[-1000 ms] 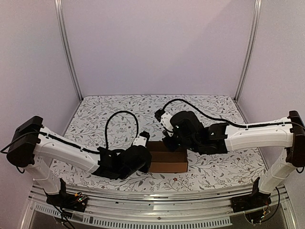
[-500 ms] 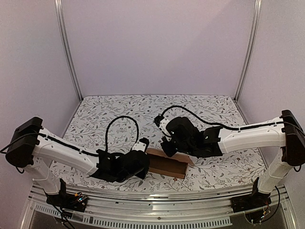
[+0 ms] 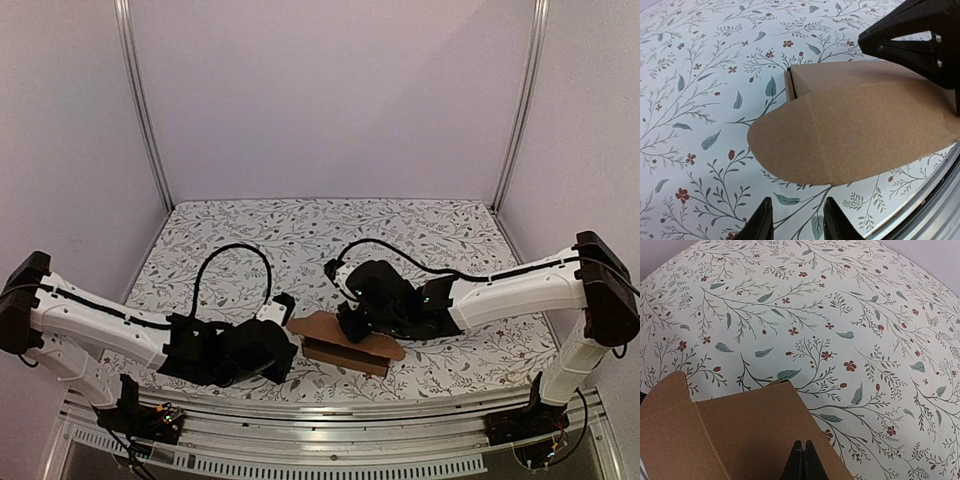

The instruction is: Fold the paper box

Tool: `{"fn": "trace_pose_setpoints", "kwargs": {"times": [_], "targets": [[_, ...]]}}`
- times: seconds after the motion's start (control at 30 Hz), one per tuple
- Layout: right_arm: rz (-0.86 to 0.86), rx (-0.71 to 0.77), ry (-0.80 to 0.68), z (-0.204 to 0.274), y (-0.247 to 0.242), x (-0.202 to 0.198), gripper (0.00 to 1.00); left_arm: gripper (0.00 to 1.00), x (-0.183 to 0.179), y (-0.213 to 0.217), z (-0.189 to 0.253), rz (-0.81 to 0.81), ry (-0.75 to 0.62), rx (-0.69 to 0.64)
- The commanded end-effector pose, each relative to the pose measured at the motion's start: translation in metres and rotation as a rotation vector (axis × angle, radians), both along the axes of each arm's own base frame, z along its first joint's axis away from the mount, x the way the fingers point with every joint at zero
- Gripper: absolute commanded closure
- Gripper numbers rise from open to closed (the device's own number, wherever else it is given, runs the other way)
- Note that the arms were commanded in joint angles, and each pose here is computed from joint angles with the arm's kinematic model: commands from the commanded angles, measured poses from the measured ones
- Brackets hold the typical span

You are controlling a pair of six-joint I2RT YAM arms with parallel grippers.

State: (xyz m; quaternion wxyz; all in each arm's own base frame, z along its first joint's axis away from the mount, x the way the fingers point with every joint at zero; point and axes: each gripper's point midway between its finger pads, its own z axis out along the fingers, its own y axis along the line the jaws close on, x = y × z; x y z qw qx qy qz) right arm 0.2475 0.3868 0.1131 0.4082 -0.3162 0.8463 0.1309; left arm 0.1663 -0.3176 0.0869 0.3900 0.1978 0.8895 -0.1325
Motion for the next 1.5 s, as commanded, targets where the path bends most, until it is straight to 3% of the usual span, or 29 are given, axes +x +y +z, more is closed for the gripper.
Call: {"fn": "trace_pose_setpoints", "kwargs": {"times": [0.0, 0.17, 0.4, 0.67, 0.97, 1.2, 1.47], "targets": [[-0.011, 0.01, 0.064, -0.024, -0.001, -0.007, 1.0, 0.66, -0.01, 0.021, 0.002, 0.004, 0.016, 0.021], [-0.016, -0.011, 0.073, -0.037, -0.005, -0.012, 1.0, 0.7, -0.011, 0.037, 0.016, 0.024, -0.003, -0.015], [-0.013, -0.046, 0.067, -0.049, -0.008, -0.019, 1.0, 0.68, -0.006, 0.059, 0.031, 0.072, -0.049, -0.028], [-0.014, -0.08, 0.061, -0.06, -0.012, -0.026, 1.0, 0.63, 0.009, 0.043, 0.055, 0.038, -0.1, -0.073], [-0.021, -0.027, 0.01, -0.021, -0.023, -0.027, 1.0, 0.62, 0.041, 0.015, 0.061, -0.044, -0.033, -0.185], [-0.025, -0.006, 0.017, -0.002, -0.043, -0.036, 1.0, 0.62, 0.06, -0.004, 0.051, -0.108, 0.026, -0.164], [-0.074, 0.001, 0.062, 0.003, -0.08, -0.049, 0.86, 0.58, 0.066, -0.02, 0.029, -0.171, 0.156, -0.202]]}}
